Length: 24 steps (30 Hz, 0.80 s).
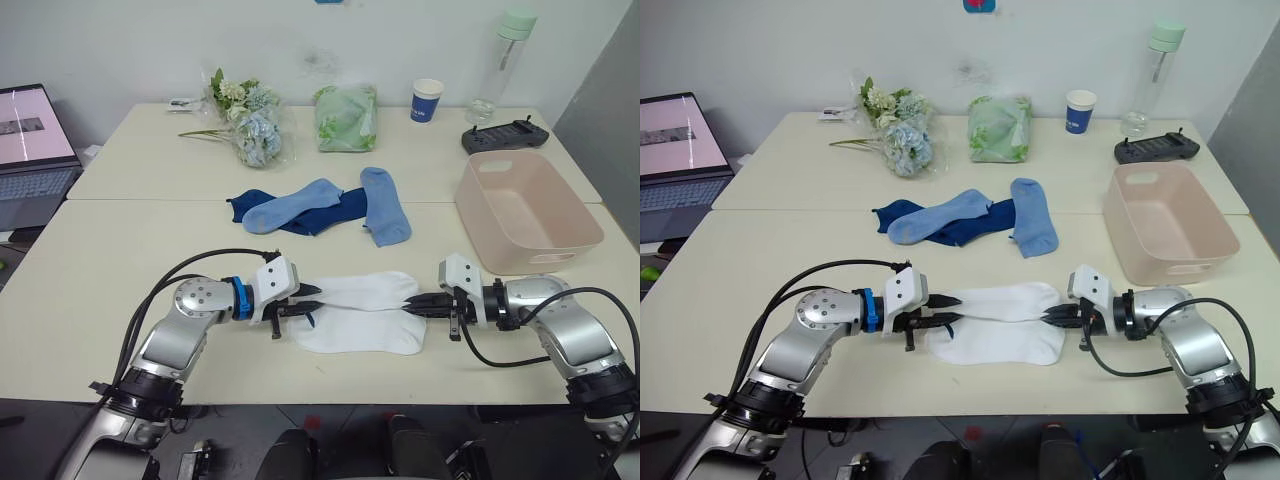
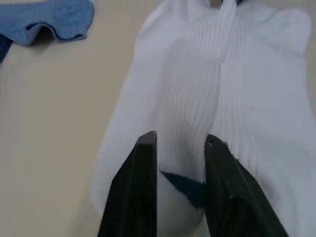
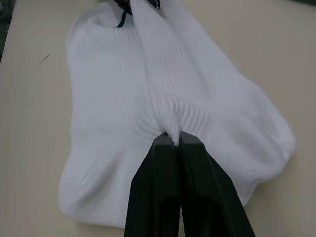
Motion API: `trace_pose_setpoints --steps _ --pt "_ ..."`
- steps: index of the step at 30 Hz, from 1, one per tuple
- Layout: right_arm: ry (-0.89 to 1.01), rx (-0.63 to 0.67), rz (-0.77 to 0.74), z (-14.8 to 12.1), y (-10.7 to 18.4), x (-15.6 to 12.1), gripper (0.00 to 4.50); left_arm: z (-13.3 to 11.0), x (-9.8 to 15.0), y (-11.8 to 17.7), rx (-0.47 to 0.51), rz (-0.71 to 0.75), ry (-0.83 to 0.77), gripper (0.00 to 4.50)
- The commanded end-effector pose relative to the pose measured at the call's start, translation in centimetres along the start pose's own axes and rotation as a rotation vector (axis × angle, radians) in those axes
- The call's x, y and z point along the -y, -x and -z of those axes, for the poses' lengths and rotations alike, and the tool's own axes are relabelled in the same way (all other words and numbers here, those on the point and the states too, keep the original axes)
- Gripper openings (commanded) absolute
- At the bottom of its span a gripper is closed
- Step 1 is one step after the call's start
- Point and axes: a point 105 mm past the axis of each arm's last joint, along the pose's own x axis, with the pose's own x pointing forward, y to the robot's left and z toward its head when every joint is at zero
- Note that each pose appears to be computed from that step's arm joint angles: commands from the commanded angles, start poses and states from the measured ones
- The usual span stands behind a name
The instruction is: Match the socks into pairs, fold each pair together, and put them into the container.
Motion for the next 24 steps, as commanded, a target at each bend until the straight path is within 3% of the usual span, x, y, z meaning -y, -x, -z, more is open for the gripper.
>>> trace_pose_setpoints --steps 1,9,12,16,24 --pt "0.034 0.023 -0.006 -1.03 0.20 -0.11 0.00 -0.96 -0.22 0.74 0.024 0.003 -0.011 0.02" --pt "0.017 0.033 0.021 -1.29 0.47 0.50 0.00 -0.97 -0.04 0.98 0.008 0.027 -0.002 0.02" --pt "0.009 0.048 0.027 -1.54 0.50 0.67 0.69 -1.03 0.08 0.77 0.007 0.032 -0.003 0.00" --pt "0.016 0.044 0.023 -1.62 0.44 0.57 2.03 -1.04 0.19 0.75 0.010 0.035 0.006 0.00" --pt "0.034 0.028 0.028 -1.25 0.17 0.62 2.03 -1.14 0.27 0.78 0.014 0.033 0.011 0.00"
